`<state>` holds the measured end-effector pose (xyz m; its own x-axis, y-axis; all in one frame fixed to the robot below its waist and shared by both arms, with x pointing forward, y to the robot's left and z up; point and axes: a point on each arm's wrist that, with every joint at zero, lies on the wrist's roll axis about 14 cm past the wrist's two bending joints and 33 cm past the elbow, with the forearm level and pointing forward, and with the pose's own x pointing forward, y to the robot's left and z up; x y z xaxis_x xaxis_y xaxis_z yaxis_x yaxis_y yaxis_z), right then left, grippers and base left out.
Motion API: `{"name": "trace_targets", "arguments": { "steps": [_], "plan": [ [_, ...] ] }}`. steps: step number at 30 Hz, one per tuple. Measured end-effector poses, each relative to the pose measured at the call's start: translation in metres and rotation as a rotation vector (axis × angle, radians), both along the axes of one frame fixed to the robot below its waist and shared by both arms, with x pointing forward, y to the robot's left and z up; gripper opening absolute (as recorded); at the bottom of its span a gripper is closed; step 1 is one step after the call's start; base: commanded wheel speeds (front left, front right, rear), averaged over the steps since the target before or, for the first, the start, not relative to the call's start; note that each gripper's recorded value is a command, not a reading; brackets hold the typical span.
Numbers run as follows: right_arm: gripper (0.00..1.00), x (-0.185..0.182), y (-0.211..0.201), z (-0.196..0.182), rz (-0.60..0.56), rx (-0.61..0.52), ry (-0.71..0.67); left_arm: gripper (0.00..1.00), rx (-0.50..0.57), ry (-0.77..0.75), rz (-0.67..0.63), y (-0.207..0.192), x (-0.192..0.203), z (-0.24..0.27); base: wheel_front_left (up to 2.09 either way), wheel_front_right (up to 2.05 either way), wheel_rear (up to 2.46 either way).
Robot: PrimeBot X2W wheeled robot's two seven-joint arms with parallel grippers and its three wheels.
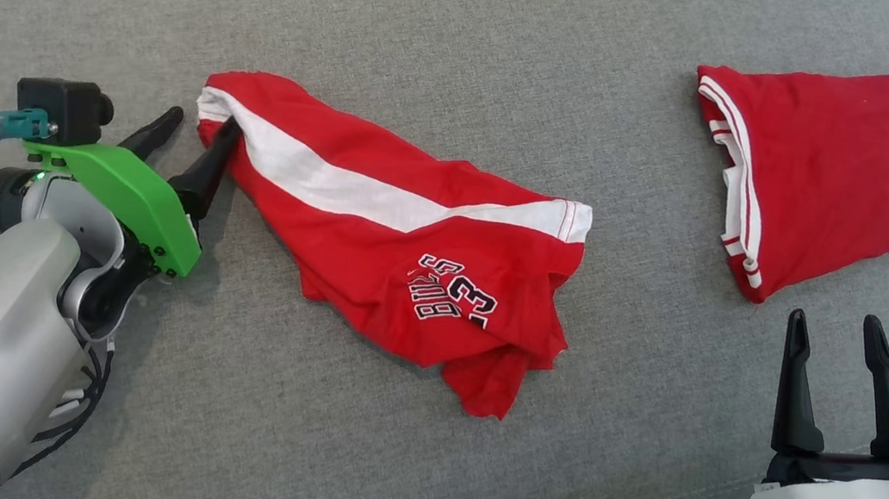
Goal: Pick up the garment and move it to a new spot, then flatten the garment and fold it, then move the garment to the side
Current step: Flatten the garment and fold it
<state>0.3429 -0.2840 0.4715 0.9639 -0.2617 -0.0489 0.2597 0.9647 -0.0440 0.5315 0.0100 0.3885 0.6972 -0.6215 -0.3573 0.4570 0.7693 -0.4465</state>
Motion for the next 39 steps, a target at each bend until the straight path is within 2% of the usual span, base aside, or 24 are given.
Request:
{"name": "trace_targets", "arguments": {
  "steps": [5,6,7,8,14,19,25,28,32,33,39],
  "plan": [
    [1.00,-0.001,-0.004,-0.002,-0.013,-0.008,0.011,1.00,0.036,0.028,-0.054,-0.011,-0.003,-0.014,0.00,0.00,0.00],
    [1.00,-0.001,-0.006,-0.002,-0.018,-0.010,0.013,0.68,0.045,0.026,-0.059,-0.012,-0.002,-0.015,0.00,0.00,0.00],
    [1.00,-0.002,-0.007,-0.002,-0.021,-0.013,0.014,0.29,0.051,0.021,-0.059,-0.012,0.000,-0.015,0.00,0.00,0.00],
    [1.00,-0.003,-0.008,-0.002,-0.024,-0.014,0.015,0.00,0.058,0.007,-0.055,-0.011,0.002,-0.015,0.00,0.00,0.00],
    [1.00,-0.005,-0.012,0.001,-0.037,-0.013,0.003,0.00,0.073,-0.028,-0.062,-0.013,0.002,-0.012,0.00,0.00,0.00],
    [1.00,-0.010,-0.012,0.001,-0.043,0.005,-0.002,0.00,0.049,-0.095,-0.026,0.000,0.004,0.005,0.00,0.00,0.00],
    [1.00,-0.018,-0.003,-0.008,-0.023,0.032,0.021,0.00,0.070,-0.050,-0.039,0.028,-0.045,-0.005,0.00,0.00,0.00],
    [1.00,-0.017,0.006,-0.009,0.010,0.036,0.024,0.00,0.068,-0.021,-0.005,0.042,-0.078,-0.002,0.00,0.00,0.00],
    [1.00,-0.007,0.021,-0.006,0.065,0.037,0.005,0.00,0.058,0.004,0.109,0.061,-0.124,0.008,0.00,0.00,0.00],
    [1.00,-0.002,0.029,-0.005,0.094,0.036,-0.001,0.00,0.047,0.020,0.195,0.070,-0.142,0.015,0.00,0.00,0.00],
    [1.00,0.008,0.049,-0.004,0.167,0.033,-0.006,0.00,-0.043,0.112,0.342,0.069,-0.196,0.027,0.00,0.00,0.00]
  ]
}}
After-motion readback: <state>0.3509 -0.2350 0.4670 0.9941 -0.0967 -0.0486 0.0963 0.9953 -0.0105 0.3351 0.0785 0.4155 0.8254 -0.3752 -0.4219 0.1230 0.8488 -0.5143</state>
